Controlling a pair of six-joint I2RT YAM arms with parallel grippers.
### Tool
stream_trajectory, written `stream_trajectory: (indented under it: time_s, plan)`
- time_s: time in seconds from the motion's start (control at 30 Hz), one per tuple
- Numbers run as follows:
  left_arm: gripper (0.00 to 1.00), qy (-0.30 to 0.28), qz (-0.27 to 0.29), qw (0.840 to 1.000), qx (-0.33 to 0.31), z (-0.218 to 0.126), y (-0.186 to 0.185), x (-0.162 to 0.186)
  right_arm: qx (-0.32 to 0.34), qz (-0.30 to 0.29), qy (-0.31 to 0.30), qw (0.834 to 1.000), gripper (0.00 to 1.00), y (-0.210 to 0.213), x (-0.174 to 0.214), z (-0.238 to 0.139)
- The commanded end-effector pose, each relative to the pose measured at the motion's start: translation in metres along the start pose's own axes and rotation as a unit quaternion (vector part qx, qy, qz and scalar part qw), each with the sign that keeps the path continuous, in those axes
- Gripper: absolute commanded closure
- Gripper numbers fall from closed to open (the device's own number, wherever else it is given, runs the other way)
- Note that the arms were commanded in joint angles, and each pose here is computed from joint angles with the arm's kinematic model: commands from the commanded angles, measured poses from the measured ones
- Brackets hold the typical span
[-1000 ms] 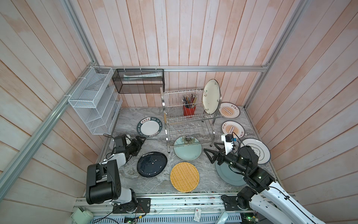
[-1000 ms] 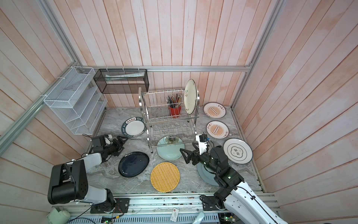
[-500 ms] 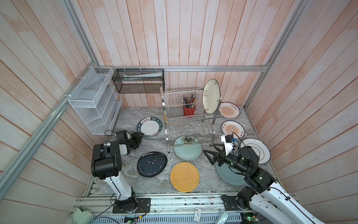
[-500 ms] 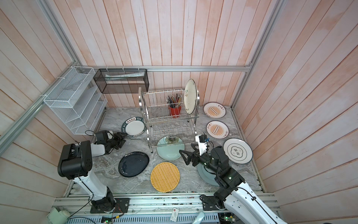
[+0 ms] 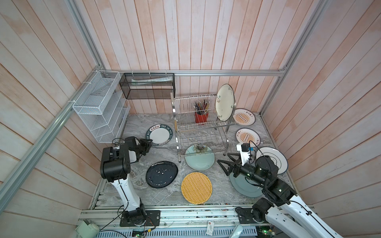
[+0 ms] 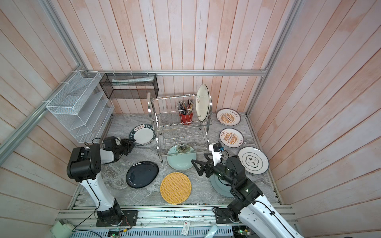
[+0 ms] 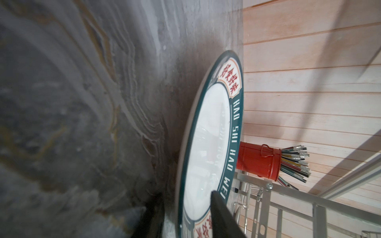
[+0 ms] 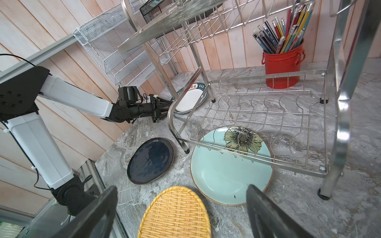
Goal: Load the plates into the dish rack
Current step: 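Grasp the near edge of the green-rimmed white plate with the left gripper, then tilt the green-rimmed plate upright and lift it toward the right gripper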
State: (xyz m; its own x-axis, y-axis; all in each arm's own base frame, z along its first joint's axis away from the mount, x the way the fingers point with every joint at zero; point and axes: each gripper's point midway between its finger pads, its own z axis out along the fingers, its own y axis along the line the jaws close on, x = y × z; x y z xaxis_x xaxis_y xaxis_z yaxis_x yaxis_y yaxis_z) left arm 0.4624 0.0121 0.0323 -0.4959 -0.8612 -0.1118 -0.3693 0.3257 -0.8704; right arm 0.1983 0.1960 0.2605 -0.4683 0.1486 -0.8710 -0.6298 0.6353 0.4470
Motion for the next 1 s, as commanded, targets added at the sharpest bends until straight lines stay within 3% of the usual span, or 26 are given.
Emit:
stream_trajectory:
  time_s: [0.0,0.13,0.3,0.53,0.77,0.97]
  plan:
    - [0.66,0.004,-0.051,0.996,-0.076,0.005,0.048,0.009,-0.004,0.003,-0.01,1.0,0.03,0.007,-0.011,-0.004]
    - [0.77,0.003,-0.059,0.995,-0.081,0.007,0.05,0.007,0.0,0.004,-0.013,1.0,0.03,0.007,-0.013,-0.007]
    - [1.0,0.003,-0.065,0.996,-0.064,0.009,0.043,0.005,0.0,0.006,-0.015,1.0,0.03,0.009,-0.017,-0.01]
    - [1.0,-0.009,-0.046,0.999,-0.003,-0.015,0.003,0.009,0.016,0.016,-0.019,1.0,0.04,0.004,-0.017,-0.017]
    - [1.0,-0.049,0.005,0.999,-0.008,-0.07,-0.023,0.015,0.04,0.023,-0.011,0.999,0.04,-0.004,-0.011,-0.019]
    - [1.0,-0.081,0.016,0.997,-0.01,-0.127,-0.03,0.023,0.048,0.024,-0.01,0.998,0.04,-0.007,-0.012,-0.02]
